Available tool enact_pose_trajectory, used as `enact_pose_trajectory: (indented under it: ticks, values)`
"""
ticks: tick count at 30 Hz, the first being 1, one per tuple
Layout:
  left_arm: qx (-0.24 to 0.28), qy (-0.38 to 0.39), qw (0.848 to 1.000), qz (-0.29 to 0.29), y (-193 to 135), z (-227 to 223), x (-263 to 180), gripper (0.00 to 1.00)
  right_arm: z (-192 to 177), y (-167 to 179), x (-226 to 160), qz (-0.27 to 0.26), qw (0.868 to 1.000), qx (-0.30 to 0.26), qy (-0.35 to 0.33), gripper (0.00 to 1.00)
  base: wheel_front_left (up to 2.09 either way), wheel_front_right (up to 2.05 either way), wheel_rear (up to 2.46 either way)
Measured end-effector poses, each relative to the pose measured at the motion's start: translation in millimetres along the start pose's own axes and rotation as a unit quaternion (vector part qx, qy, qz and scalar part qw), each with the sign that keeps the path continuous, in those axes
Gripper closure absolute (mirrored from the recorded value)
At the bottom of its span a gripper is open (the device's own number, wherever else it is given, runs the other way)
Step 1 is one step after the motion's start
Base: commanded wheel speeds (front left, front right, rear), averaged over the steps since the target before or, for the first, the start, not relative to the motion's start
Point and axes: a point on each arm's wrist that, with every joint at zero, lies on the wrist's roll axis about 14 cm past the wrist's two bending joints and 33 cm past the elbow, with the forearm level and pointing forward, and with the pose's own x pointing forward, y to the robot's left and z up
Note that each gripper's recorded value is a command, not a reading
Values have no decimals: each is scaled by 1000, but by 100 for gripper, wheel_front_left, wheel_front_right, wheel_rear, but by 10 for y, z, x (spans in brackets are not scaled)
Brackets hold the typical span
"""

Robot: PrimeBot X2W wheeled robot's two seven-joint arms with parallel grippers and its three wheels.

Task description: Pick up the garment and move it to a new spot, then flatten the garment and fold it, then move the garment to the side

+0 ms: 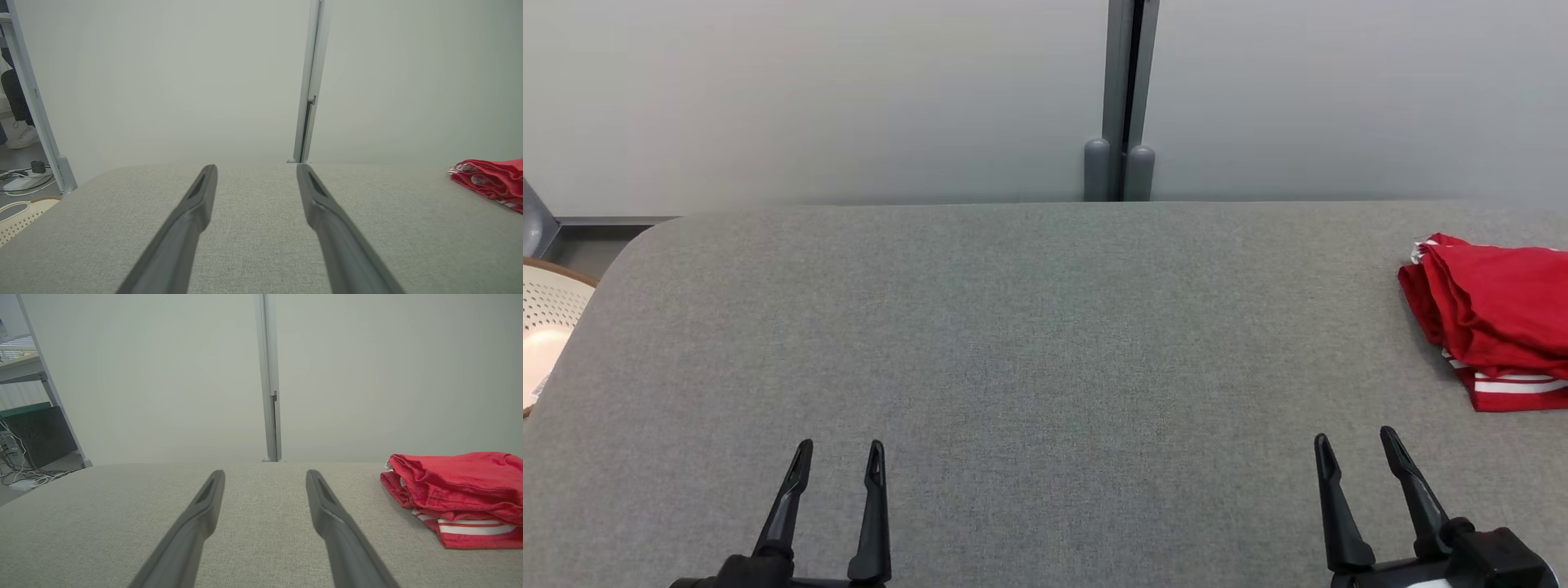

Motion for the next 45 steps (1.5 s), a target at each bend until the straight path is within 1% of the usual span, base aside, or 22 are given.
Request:
enact_pose_trajectory:
  ticks: [11,12,16,22,28,31,45]
  values:
    - [5,7,1000,-1,-3,-49,-48,0,55,13,4,3,1000,-4,-8,0,0,0,0]
    - [5,8,1000,0,-1,-52,-51,100,55,16,4,3,1000,-4,-9,100,0,0,0]
    - [1,29,1000,3,10,-168,-100,100,-48,23,-38,1,1000,3,7,100,0,0,0]
    - [-57,47,997,19,72,-236,-110,100,-81,-55,-47,-20,998,62,13,100,0,0,0]
    - [-112,60,991,29,123,-284,-61,100,-81,-144,-17,-38,992,117,15,100,0,0,0]
    - [-146,66,986,35,155,-307,-27,100,-73,-192,9,-47,987,150,14,100,0,0,0]
    - [-252,81,963,49,234,-356,83,100,-59,-336,71,-75,964,256,9,100,0,0,0]
